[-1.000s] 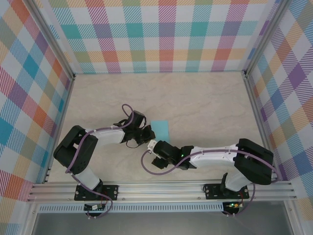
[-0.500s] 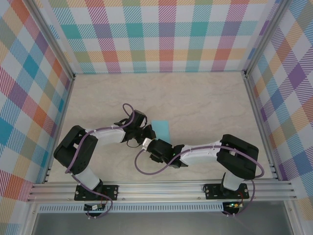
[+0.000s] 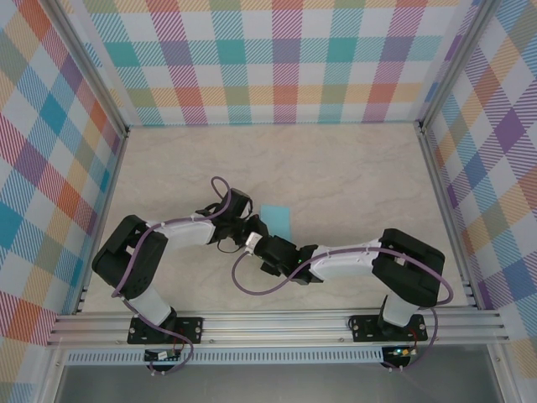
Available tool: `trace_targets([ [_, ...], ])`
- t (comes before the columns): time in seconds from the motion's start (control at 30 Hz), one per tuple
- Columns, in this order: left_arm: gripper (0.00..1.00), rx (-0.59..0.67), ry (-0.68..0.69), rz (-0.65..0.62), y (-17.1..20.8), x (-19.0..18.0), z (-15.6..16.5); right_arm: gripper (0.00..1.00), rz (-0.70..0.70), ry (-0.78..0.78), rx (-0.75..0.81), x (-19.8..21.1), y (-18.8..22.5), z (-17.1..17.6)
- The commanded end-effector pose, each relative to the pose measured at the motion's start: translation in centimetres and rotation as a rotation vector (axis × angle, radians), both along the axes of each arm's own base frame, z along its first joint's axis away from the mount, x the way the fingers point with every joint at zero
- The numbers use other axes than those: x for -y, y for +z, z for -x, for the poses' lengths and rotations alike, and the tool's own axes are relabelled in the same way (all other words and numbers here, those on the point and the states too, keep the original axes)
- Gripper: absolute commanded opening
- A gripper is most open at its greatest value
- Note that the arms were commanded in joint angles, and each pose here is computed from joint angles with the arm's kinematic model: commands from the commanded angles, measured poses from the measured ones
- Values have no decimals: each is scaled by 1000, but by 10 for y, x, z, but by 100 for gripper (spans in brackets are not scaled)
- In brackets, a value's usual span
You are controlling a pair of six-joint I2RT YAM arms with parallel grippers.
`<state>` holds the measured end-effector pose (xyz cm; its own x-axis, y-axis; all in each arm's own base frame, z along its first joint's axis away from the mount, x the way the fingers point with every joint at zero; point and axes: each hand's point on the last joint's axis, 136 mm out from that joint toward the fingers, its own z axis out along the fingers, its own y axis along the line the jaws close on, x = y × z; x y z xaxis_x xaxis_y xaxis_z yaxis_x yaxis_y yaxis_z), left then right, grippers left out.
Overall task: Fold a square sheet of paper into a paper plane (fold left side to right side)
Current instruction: Third fold the triangle at the center of the table.
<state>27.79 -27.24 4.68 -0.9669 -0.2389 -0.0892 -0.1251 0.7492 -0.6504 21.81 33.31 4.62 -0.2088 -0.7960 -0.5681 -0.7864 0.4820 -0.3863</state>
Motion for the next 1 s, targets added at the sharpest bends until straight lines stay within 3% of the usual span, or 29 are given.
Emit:
trace_targets([
  [0.0, 24, 53, -36, 11, 21, -5, 1, 0, -18, 4, -36, 3, 2, 5],
  [0.3, 70, 82, -3, -18, 38, -57, 13, 0, -14, 7, -80, 4, -8, 11],
  [0.43, 75, 106, 9, -18, 49, -67, 7, 0, -10, 5, -91, 3, -10, 11],
  [0.53, 65, 128, -10, 7, 57, -62, -4, 0, -17, 2, -98, 2, -9, 11],
  [0.7, 32, 136, -104, 91, 61, -33, -30, 0, -23, 2, -106, 1, -9, 13],
  [0.97, 24, 108, -183, 119, 37, 0, -63, 0, -30, 0, -117, -2, -6, 13],
])
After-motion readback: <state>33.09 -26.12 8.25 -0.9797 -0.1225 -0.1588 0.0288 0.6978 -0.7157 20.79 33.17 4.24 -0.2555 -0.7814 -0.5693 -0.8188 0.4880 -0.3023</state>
